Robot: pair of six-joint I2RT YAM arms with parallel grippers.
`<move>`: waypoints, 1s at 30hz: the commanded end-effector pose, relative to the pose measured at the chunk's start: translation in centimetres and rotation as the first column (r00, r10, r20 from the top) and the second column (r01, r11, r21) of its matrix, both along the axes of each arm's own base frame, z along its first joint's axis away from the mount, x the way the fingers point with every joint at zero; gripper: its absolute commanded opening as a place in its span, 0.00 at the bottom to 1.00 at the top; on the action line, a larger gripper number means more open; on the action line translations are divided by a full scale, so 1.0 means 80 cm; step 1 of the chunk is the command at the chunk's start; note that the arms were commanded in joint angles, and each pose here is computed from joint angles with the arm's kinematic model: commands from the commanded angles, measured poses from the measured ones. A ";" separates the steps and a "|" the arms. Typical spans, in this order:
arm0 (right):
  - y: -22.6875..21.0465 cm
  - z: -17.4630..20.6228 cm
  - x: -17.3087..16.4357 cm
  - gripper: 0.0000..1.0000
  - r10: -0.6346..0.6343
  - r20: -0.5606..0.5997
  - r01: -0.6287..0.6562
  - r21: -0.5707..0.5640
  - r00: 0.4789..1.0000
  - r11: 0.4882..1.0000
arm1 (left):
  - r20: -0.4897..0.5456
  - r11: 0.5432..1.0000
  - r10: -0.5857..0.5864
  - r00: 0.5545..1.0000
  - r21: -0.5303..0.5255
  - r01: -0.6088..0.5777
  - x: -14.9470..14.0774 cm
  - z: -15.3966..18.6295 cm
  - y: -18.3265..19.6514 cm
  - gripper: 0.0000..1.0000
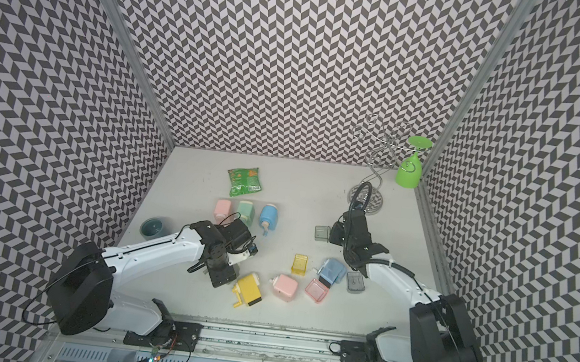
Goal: Put the tray back into the pencil sharpener
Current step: Pick up the pencil sharpener from the center of the board.
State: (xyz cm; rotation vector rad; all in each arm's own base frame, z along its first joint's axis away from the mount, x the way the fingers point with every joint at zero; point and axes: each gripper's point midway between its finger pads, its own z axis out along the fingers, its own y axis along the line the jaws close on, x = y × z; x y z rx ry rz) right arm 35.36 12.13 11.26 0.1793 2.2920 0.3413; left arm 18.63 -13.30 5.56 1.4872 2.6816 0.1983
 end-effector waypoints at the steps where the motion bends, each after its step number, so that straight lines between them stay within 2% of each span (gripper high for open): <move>1: 0.001 0.024 0.008 0.36 0.001 0.071 -0.003 0.028 0.997 1.000 | 0.027 1.000 0.003 1.000 -0.029 -0.002 0.011 -0.005 -0.009 0.68; 6: 0.000 0.027 0.006 0.36 -0.002 0.074 -0.001 0.032 0.997 0.999 | 0.028 1.000 -0.008 1.000 -0.030 0.009 0.014 -0.005 -0.012 0.65; 10: 0.000 0.026 0.005 0.36 -0.003 0.075 0.000 0.037 0.997 0.999 | 0.050 0.999 -0.028 0.998 -0.023 0.029 0.017 -0.001 -0.010 0.55; 13: 0.000 0.026 0.006 0.36 -0.003 0.074 0.000 0.036 0.997 0.999 | 0.075 0.998 -0.056 0.996 -0.015 0.058 0.018 0.004 -0.005 0.44; 18: 0.001 0.026 0.005 0.36 0.001 0.074 -0.004 0.039 0.997 0.999 | 0.140 0.995 -0.091 0.986 -0.016 0.094 0.019 0.018 0.004 0.36; 25: 0.001 0.026 0.005 0.36 0.001 0.073 -0.004 0.040 0.997 0.999 | 0.224 0.986 -0.104 0.969 -0.105 0.130 0.023 0.073 -0.008 0.30; 30: 0.000 0.022 0.005 0.36 0.000 0.072 -0.002 0.033 0.997 0.999 | 0.303 0.939 -0.203 0.931 -0.208 0.273 0.030 0.140 -0.050 0.27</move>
